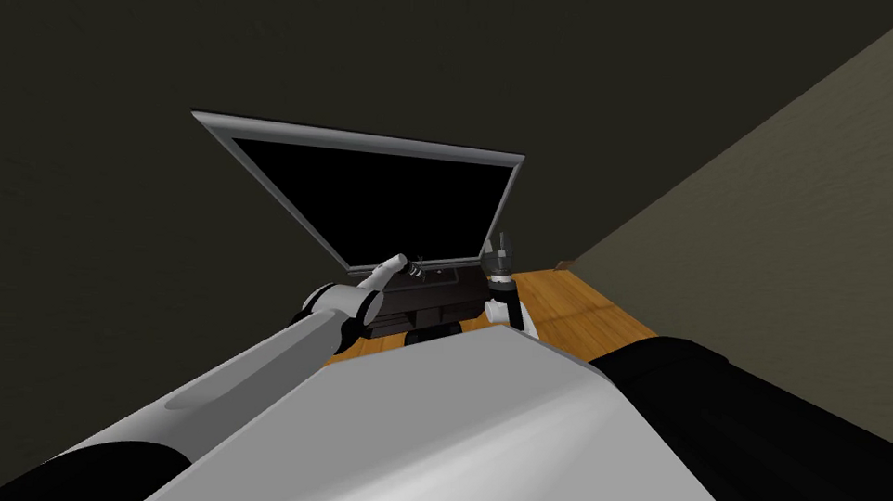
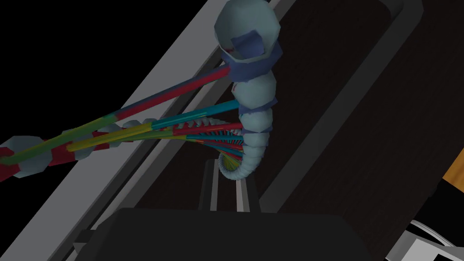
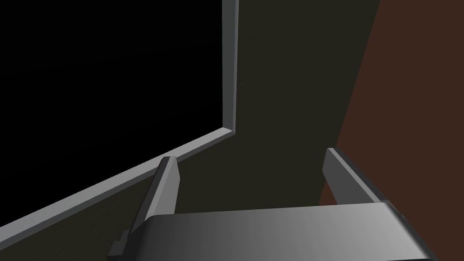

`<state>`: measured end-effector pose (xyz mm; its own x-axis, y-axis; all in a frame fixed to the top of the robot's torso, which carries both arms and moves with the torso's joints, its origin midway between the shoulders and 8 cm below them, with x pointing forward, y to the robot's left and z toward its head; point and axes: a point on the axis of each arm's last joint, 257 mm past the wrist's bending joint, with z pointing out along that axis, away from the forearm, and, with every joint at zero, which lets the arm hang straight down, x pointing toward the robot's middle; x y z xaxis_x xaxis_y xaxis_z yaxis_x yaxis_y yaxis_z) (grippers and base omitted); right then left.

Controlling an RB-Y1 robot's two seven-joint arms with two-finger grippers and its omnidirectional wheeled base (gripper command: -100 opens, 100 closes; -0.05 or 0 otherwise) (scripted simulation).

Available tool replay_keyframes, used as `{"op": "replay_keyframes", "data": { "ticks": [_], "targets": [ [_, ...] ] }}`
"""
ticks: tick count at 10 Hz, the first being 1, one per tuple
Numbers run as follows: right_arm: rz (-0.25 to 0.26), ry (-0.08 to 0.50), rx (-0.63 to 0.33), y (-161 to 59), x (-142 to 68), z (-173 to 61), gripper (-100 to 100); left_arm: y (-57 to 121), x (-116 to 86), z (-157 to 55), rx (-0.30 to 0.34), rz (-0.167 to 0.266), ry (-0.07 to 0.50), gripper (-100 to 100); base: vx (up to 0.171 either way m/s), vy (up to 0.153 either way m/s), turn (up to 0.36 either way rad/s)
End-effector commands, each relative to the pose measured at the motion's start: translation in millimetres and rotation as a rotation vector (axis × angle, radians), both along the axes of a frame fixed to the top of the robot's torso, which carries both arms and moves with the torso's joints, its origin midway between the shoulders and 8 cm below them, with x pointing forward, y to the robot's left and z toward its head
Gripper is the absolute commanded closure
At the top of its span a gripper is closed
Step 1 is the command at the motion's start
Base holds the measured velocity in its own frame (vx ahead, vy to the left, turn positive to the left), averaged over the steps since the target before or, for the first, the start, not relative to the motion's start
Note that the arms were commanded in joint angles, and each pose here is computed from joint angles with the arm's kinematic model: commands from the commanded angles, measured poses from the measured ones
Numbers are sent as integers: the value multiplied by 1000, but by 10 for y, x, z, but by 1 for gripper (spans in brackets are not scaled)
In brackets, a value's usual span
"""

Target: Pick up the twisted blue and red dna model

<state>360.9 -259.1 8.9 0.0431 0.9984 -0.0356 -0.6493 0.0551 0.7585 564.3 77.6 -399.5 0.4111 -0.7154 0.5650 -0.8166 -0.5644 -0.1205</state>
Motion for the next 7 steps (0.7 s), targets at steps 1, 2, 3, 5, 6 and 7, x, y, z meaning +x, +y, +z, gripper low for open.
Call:
{"op": "replay_keyframes", "data": {
  "ticks": [1,2,3,5,6,7],
  "targets": [
    [0,0,0,0,0,0,0,0,0,0,0,0,0,100,0,0,0],
    [0,0,0,0,0,0,0,1,2,1,0,0,0,100,0,0,0],
    [0,0,0,0,0,0,0,2,2,1,0,0,-1,0,0,0,0],
    [0,0,0,0,0,0,0,2,77,142,-5,-6,-5,100,-9,-14,45],
    [0,0,0,0,0,0,0,-10,65,124,-5,-4,-3,100,0,0,0],
    [0,0,0,0,0,0,0,-10,70,129,-4,-5,-5,0,0,0,0]
  ]
}}
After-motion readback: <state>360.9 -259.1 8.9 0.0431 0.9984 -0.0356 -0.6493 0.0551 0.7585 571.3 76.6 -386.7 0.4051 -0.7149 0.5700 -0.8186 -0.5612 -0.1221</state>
